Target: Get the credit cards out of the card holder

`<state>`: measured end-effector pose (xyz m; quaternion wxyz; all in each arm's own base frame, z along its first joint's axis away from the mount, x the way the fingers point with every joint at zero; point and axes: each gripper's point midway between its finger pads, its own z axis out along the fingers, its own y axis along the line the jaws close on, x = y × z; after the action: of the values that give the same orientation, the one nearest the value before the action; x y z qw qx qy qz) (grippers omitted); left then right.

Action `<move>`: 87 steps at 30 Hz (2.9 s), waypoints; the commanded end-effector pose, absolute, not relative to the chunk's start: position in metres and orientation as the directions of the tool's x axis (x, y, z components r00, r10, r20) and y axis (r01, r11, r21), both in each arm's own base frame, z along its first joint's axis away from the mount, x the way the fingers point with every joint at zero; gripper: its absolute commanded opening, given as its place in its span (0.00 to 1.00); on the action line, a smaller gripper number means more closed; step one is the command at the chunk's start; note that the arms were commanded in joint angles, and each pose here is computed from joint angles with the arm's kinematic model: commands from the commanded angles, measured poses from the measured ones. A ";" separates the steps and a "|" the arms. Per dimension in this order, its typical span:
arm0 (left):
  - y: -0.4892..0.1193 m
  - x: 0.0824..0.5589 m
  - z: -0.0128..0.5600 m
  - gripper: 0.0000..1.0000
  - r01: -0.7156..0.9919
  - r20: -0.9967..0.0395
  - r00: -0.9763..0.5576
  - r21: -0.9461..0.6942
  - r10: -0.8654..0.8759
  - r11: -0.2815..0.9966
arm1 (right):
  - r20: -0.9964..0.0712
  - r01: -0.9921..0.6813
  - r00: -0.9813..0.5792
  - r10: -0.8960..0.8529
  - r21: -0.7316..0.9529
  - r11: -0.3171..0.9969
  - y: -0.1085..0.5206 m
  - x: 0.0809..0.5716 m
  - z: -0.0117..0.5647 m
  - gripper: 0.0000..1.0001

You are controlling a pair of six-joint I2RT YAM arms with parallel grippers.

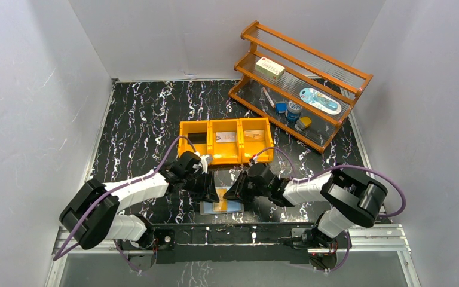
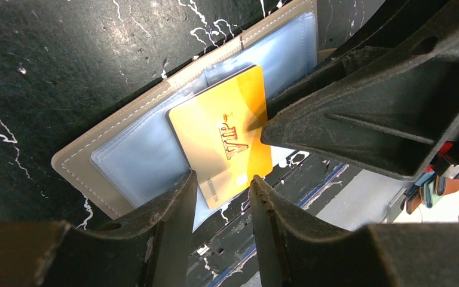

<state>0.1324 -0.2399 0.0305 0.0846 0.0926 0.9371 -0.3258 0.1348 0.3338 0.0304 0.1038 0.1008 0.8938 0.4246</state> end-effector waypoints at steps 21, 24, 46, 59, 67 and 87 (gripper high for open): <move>-0.221 0.123 0.014 0.36 0.194 -0.182 -0.977 -0.519 0.114 0.833 | -0.115 0.018 -0.962 0.246 0.877 0.480 0.350 0.133 0.050 0.14; -0.222 0.125 0.016 0.36 0.196 -0.189 -0.976 -0.519 0.112 0.832 | -0.130 0.026 -0.955 0.266 0.858 0.513 0.343 0.136 0.046 0.11; -0.226 0.144 0.050 0.50 0.241 -0.301 -0.950 -0.518 0.089 0.821 | -0.253 -0.022 -0.922 0.292 0.789 0.614 0.320 0.147 0.052 0.00; -0.203 0.166 0.070 0.62 0.211 -0.409 -0.912 -0.401 0.033 0.891 | -0.307 -0.073 -0.912 0.272 0.774 0.628 0.322 0.153 0.062 0.00; -0.182 0.181 0.090 0.68 0.201 -0.489 -0.871 -0.292 0.034 0.935 | -0.410 -0.168 -0.873 0.265 0.761 0.626 0.320 0.163 0.087 0.00; -0.128 0.229 0.111 0.98 0.130 -0.605 -0.796 -0.165 0.004 0.978 | -0.930 -0.318 -0.366 0.038 0.163 0.934 0.224 0.250 0.197 0.00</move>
<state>0.2199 -0.1325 0.0944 0.2851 0.0534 0.9539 -0.0774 0.2118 0.2613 0.1505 0.4560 -0.0607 0.8413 0.2839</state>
